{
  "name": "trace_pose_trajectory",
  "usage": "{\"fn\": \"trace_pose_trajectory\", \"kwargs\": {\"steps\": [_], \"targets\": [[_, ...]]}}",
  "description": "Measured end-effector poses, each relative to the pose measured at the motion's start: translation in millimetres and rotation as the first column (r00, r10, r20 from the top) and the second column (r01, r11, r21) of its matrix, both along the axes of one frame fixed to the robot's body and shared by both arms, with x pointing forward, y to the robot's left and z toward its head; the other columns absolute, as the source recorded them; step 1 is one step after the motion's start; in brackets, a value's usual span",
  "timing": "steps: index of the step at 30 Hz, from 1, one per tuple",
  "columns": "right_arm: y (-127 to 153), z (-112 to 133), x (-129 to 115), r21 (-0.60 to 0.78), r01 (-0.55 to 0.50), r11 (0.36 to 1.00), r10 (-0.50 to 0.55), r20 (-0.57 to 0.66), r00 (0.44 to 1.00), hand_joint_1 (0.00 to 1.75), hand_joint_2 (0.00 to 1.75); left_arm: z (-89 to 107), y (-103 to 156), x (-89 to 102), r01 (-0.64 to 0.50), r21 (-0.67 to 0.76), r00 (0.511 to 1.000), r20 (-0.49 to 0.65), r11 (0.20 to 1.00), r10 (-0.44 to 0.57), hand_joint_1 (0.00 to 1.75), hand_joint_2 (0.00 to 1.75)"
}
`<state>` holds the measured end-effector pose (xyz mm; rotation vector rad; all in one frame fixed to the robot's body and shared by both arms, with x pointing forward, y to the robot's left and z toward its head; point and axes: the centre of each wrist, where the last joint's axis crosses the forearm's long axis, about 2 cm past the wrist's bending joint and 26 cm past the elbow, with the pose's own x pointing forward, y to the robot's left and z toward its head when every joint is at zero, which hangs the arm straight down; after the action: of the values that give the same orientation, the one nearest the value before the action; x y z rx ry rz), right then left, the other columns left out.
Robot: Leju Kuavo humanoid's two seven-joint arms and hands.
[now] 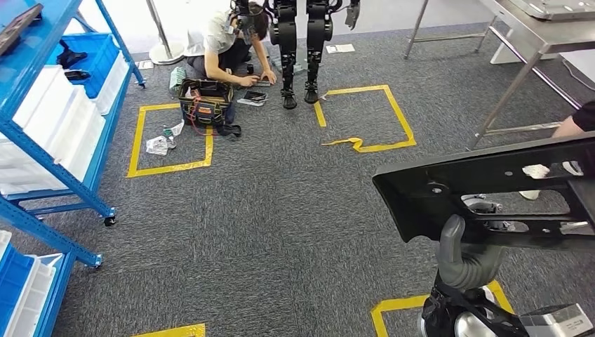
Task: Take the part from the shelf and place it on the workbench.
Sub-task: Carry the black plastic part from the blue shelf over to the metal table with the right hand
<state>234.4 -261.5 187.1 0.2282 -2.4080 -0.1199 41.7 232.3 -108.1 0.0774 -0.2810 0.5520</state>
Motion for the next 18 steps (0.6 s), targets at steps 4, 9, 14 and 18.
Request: {"fn": "trace_pose_trajectory", "kwargs": {"steps": [4, 9, 14, 18], "targets": [[-1, 0, 0, 0.0, 0.006, 1.0, -0.006, -0.002, 1.0, 1.75, 1.75, 0.2, -1, 0.4, 0.001, -0.002, 1.0, 0.002, 1.0, -0.001, 0.0, 1.75], [-3, -1, 2, 0.0, 0.014, 1.0, -0.014, -0.001, 1.0, 1.75, 1.75, 0.2, -3, -0.9, 0.008, -0.005, 1.0, 0.002, 1.0, -0.008, 0.0, 1.75], [-10, -1, 7, 0.0, 0.031, 1.0, -0.031, -0.001, 1.0, 1.75, 1.75, 0.7, -5, -0.1, 0.015, -0.004, 1.0, 0.006, 1.0, -0.015, 0.0, 1.75], [-18, -3, 6, -0.002, 0.058, 0.998, -0.058, -0.009, 0.998, 1.75, 1.75, 0.6, -4, 0.9, 0.042, -0.006, 0.999, 0.018, 0.999, -0.042, 0.0, 1.75]]}}
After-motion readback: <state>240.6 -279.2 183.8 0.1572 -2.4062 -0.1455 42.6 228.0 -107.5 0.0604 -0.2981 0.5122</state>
